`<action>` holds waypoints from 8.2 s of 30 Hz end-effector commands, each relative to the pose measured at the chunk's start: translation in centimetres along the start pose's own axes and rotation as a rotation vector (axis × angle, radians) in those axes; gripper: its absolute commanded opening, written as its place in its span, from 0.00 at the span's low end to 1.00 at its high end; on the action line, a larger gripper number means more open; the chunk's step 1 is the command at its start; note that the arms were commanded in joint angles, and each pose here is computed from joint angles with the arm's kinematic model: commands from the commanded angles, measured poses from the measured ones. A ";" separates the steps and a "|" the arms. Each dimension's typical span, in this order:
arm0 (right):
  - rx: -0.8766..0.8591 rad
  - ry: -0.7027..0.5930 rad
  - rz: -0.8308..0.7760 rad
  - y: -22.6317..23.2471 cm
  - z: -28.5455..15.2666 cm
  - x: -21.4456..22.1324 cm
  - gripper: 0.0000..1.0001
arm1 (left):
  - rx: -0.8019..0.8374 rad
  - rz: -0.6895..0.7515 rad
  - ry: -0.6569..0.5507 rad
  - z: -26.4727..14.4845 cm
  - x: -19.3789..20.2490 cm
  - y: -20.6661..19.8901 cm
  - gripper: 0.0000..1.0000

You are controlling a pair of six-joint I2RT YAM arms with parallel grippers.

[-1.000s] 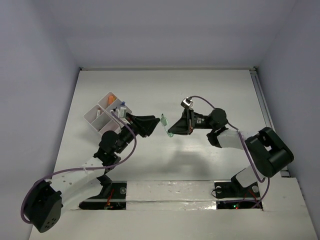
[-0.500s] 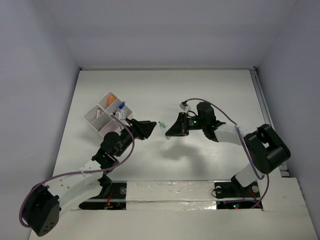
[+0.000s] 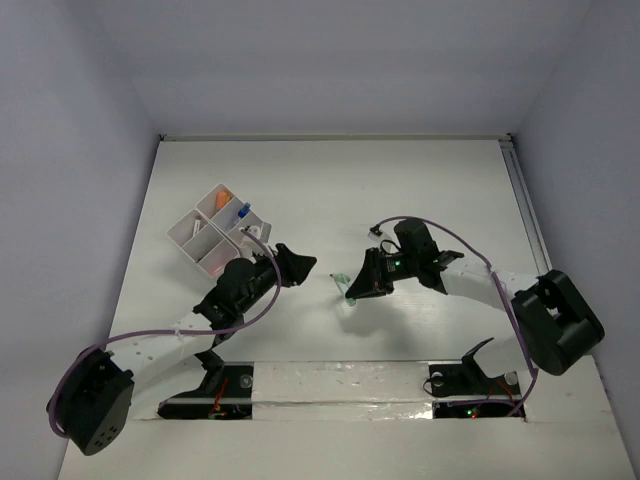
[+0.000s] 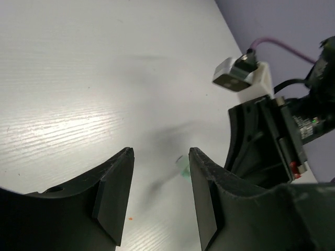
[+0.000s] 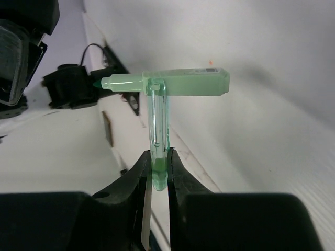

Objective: Sort the stationery into containers
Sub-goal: Place the pen at the center of the board, then pick up the pen from the center of the board.

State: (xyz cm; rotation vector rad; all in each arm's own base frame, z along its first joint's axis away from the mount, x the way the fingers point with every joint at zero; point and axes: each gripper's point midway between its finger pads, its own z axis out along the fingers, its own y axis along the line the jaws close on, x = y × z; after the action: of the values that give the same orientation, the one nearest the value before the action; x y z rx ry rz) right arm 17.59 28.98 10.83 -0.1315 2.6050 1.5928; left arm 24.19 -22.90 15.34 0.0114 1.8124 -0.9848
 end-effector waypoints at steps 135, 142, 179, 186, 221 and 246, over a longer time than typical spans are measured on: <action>0.330 0.210 -0.309 -8.7 4.5 0.1 0.30 | -0.076 -0.024 -0.012 -1.8 -0.2 3.8 0.56; 0.418 0.126 -0.408 -6.4 2.9 -3.2 0.61 | -0.086 -0.030 0.008 -2.0 0.7 4.3 0.56; 0.714 0.188 -0.874 -7.9 6.8 -4.0 0.33 | -0.126 -0.165 0.118 -2.5 3.4 4.8 0.57; 0.666 0.166 -0.938 -5.7 5.9 -4.2 0.19 | -0.097 -0.190 0.135 -2.7 3.6 4.1 0.57; 0.350 0.089 -1.120 4.9 6.1 -2.6 0.15 | 0.170 -0.386 0.263 -1.4 3.8 0.6 0.39; 0.417 -0.034 -1.147 5.1 5.1 -4.4 0.15 | 0.212 -0.399 0.285 -1.6 3.8 -0.3 0.00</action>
State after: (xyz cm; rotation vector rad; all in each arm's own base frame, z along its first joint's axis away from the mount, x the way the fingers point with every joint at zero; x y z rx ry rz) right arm 20.80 35.06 11.42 -1.2824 2.1168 0.6108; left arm 20.83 -23.57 11.22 -0.1333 2.0661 -1.5051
